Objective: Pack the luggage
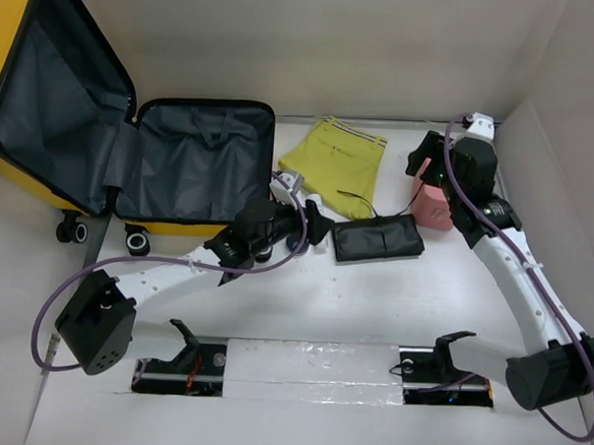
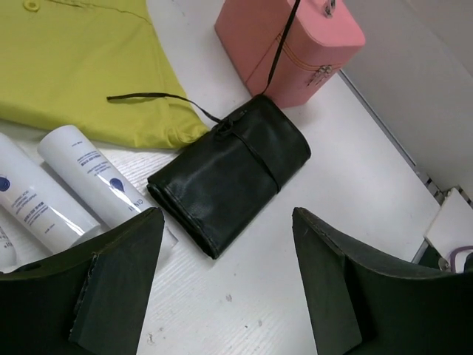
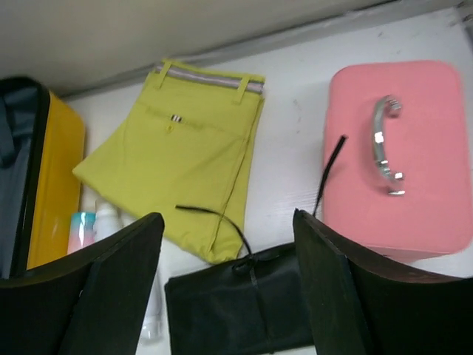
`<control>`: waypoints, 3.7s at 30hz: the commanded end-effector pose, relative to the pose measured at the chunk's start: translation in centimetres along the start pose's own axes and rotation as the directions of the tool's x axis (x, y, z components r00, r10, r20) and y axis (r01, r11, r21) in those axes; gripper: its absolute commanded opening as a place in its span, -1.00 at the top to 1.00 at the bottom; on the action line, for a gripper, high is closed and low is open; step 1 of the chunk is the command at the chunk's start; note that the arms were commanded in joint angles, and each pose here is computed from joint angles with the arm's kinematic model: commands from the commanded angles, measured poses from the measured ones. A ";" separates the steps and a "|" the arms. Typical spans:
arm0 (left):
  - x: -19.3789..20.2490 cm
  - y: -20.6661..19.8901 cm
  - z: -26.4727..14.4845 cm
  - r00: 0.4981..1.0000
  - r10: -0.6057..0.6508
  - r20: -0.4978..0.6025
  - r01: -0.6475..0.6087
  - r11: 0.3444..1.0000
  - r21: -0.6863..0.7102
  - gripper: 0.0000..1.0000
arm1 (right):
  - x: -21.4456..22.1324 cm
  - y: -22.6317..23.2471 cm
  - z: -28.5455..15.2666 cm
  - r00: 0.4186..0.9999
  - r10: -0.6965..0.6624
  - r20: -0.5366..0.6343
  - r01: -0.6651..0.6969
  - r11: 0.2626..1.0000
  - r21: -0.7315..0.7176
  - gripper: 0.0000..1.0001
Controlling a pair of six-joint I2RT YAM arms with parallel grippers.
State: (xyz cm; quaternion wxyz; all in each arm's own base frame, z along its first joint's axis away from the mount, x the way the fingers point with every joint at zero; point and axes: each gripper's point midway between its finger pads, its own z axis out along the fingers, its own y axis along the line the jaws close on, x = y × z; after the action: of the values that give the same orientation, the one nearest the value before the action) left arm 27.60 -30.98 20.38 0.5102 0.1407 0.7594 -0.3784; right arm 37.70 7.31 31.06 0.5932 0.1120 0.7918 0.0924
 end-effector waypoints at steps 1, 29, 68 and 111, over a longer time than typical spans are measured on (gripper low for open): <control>-4.6 -2.5 0.1 0.993 0.006 0.114 -0.013 0.998 0.066 -0.32 | 0.2 3.8 0.7 0.999 -0.032 -0.009 0.030 0.986 -0.162 -0.52; -7.1 3.1 -1.0 0.969 -0.055 0.242 0.119 0.958 -0.261 -0.38 | 12.7 1.7 -1.3 0.972 -0.127 -0.197 0.119 0.992 -0.049 -0.39; -4.4 2.6 -2.0 0.983 0.005 0.185 0.030 0.982 -0.184 -0.38 | 1.6 -11.4 10.7 0.996 -0.018 -0.088 0.045 0.948 0.316 0.11; -5.1 2.7 -2.6 0.978 0.006 0.210 0.036 0.980 -0.198 -0.38 | -8.5 -10.5 7.3 0.982 0.064 0.179 -0.109 0.960 0.257 1.00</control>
State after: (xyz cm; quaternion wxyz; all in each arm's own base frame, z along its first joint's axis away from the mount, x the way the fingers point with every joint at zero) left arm 29.88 -26.69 22.55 0.5771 0.0466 0.7554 -0.3069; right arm 46.69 -4.42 20.53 0.4914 0.2240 0.8412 -0.0270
